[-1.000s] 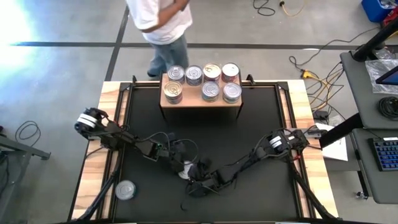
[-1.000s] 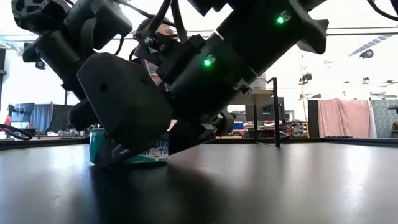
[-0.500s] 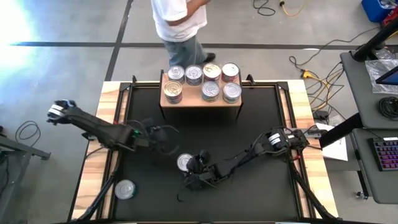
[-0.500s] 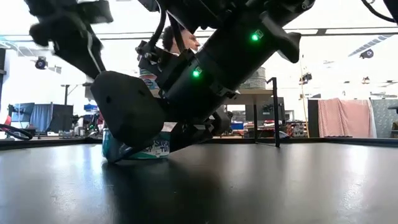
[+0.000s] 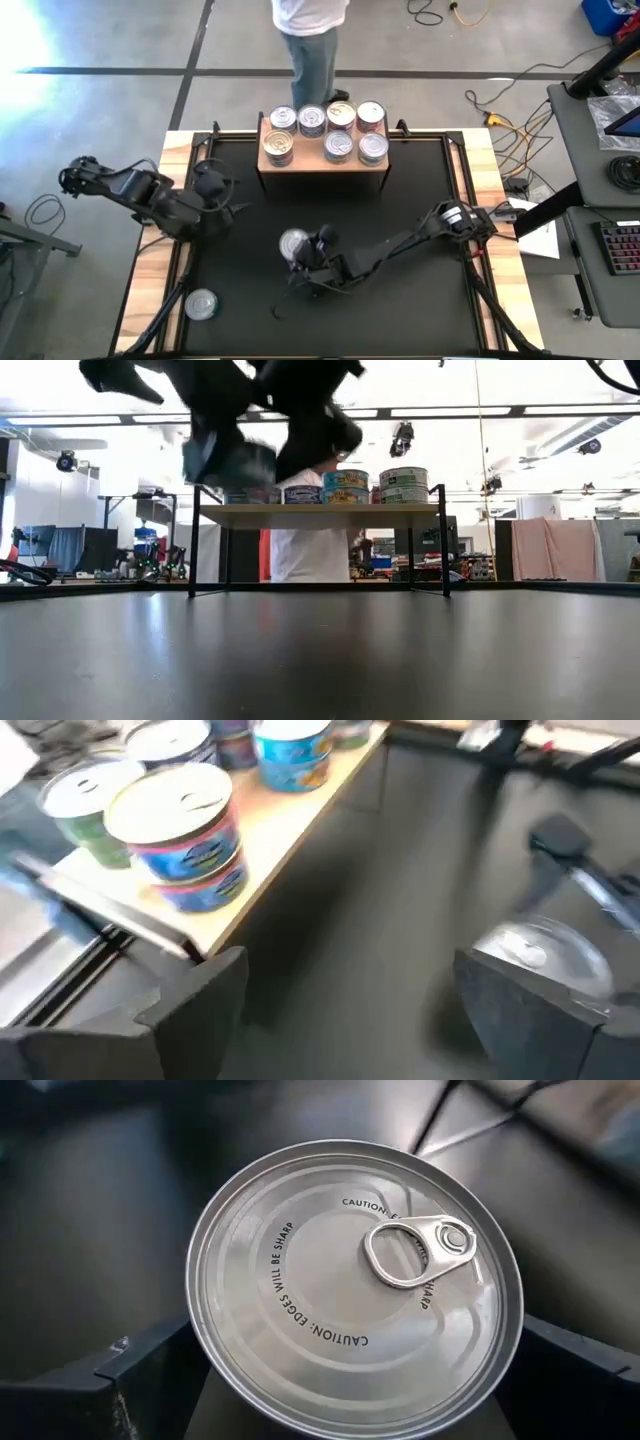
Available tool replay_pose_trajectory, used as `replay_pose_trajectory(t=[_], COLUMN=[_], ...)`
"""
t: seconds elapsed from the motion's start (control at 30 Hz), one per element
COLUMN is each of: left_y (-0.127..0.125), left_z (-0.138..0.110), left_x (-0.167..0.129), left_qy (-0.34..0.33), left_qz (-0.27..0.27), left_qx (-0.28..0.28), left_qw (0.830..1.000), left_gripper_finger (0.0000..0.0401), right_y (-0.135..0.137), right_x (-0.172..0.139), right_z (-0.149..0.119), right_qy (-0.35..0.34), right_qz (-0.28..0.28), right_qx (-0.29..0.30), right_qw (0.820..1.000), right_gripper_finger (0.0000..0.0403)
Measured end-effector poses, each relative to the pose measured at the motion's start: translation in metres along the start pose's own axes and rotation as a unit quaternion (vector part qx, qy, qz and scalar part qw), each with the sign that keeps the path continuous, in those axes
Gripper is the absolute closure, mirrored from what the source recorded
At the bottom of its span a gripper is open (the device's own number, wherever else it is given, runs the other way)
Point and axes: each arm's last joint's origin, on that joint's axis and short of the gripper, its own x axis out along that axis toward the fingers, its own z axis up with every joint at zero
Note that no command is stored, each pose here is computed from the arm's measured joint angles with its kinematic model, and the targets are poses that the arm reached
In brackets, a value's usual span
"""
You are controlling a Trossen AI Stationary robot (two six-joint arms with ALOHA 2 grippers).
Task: Stack canned seafood by type on shelf
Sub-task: Put the green-blue tuna can on the shelf
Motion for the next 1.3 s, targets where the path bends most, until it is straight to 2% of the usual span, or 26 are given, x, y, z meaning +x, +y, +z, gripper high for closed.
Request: replay_pose_trajectory(t=[0.07,0.17,0.27,0.33,0.5,0.7,0.87,1.03,1.13,1.23,1.3], left_y=[0.0,-0.005,-0.011,-0.011,0.006,0.042,0.072,0.088,0.091,0.096,0.105], left_z=[0.004,0.017,0.034,0.048,0.075,0.098,0.112,0.123,0.128,0.13,0.129], left_x=[-0.004,-0.009,-0.013,-0.014,-0.003,0.032,0.057,0.078,0.093,0.111,0.124], left_qy=[-0.019,-0.08,-0.144,-0.163,-0.118,-0.052,-0.029,-0.016,-0.006,-0.004,-0.001], left_qz=[-0.021,-0.059,-0.088,-0.087,-0.044,-0.003,0.004,0.03,0.019,-0.025,-0.034], left_qx=[-0.013,-0.019,-0.001,0.018,0.067,0.064,0.034,0.071,0.093,0.09,0.086], left_qw=[1.0,0.995,0.986,0.983,0.99,0.997,0.999,0.997,0.995,0.996,0.996], left_gripper_finger=[0.0063,0.0063,0.0064,0.0068,0.0078,0.0079,0.0079,0.0079,0.0081,0.0089,0.0093], right_y=[-0.006,-0.017,-0.029,-0.04,-0.08,-0.127,-0.146,-0.161,-0.17,-0.178,-0.181], right_x=[-0.005,-0.013,-0.014,-0.011,0.011,0.04,0.05,0.058,0.062,0.066,0.067], right_z=[0.017,0.043,0.062,0.072,0.096,0.105,0.11,0.115,0.117,0.118,0.119], right_qy=[-0.014,-0.034,-0.043,-0.041,-0.008,0.054,0.064,0.059,0.058,0.058,0.058], right_qz=[-0.029,-0.07,-0.102,-0.117,-0.139,-0.155,-0.172,-0.186,-0.195,-0.202,-0.204], right_qx=[0.003,0.011,0.021,0.025,0.039,0.051,0.057,0.09,0.109,0.12,0.122], right_qw=[0.999,0.997,0.994,0.992,0.99,0.985,0.981,0.977,0.973,0.97,0.97], right_gripper_finger=[0.0003,0.0003,0.0003,0.0003,0.0003,0.0003,0.0003,0.0003,0.0003,0.0003,0.0003])
